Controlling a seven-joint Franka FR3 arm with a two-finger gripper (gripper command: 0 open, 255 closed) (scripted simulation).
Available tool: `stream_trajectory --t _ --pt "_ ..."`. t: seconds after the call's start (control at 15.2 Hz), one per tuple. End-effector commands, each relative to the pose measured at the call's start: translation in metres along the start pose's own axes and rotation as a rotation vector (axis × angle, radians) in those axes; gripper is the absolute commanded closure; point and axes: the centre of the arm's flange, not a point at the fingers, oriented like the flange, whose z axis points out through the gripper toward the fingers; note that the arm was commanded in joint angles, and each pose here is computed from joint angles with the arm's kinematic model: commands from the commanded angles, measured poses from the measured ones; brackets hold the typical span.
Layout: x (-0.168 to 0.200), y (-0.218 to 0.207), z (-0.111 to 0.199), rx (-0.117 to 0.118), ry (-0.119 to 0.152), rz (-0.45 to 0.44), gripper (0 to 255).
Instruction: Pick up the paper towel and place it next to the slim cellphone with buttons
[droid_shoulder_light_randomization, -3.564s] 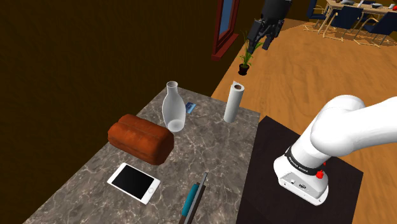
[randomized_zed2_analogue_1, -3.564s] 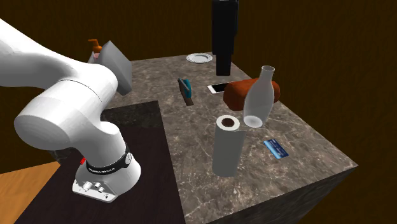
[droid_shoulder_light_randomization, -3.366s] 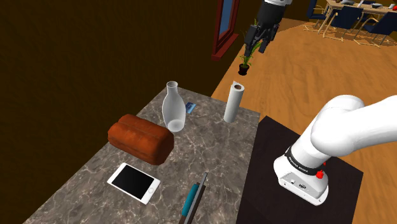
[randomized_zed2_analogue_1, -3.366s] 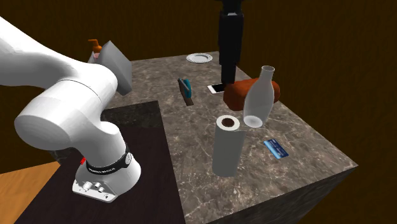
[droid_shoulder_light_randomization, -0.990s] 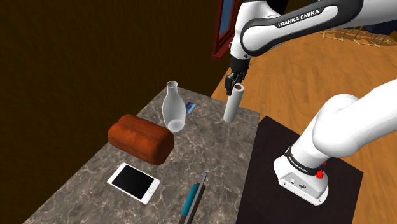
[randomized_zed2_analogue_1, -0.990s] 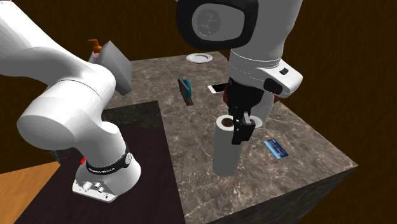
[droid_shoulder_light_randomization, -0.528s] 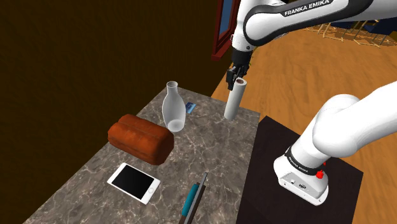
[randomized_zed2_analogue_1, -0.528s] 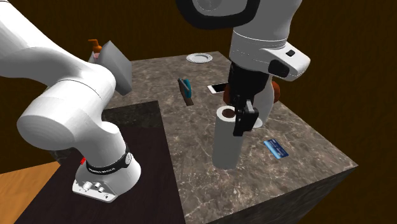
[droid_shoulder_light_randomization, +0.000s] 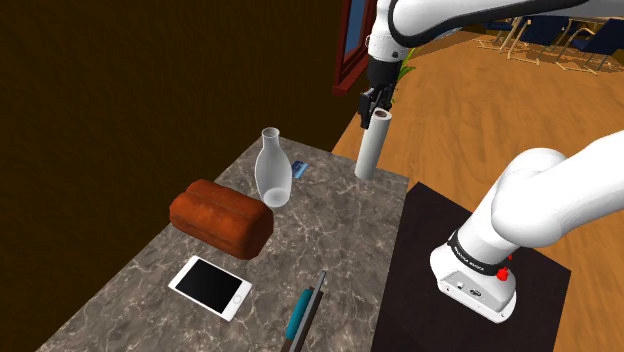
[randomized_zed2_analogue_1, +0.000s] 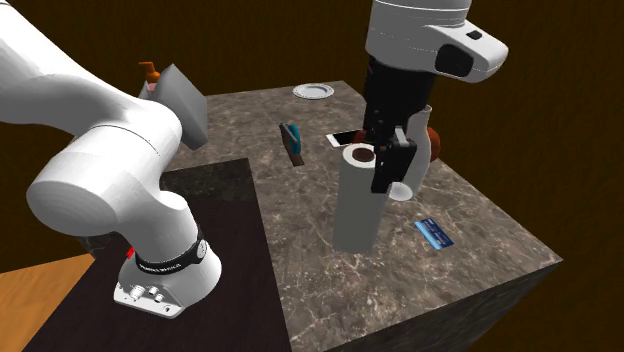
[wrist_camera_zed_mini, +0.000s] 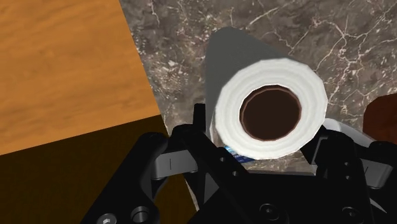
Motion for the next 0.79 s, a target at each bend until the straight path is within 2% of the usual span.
stream_trajectory --t 0.0,0.73 --pt "-0.001 -0.001 -0.011 0.000 0.000 0.000 255" --pt "-0.003 -0.004 -0.069 0.000 0.000 0.000 255"
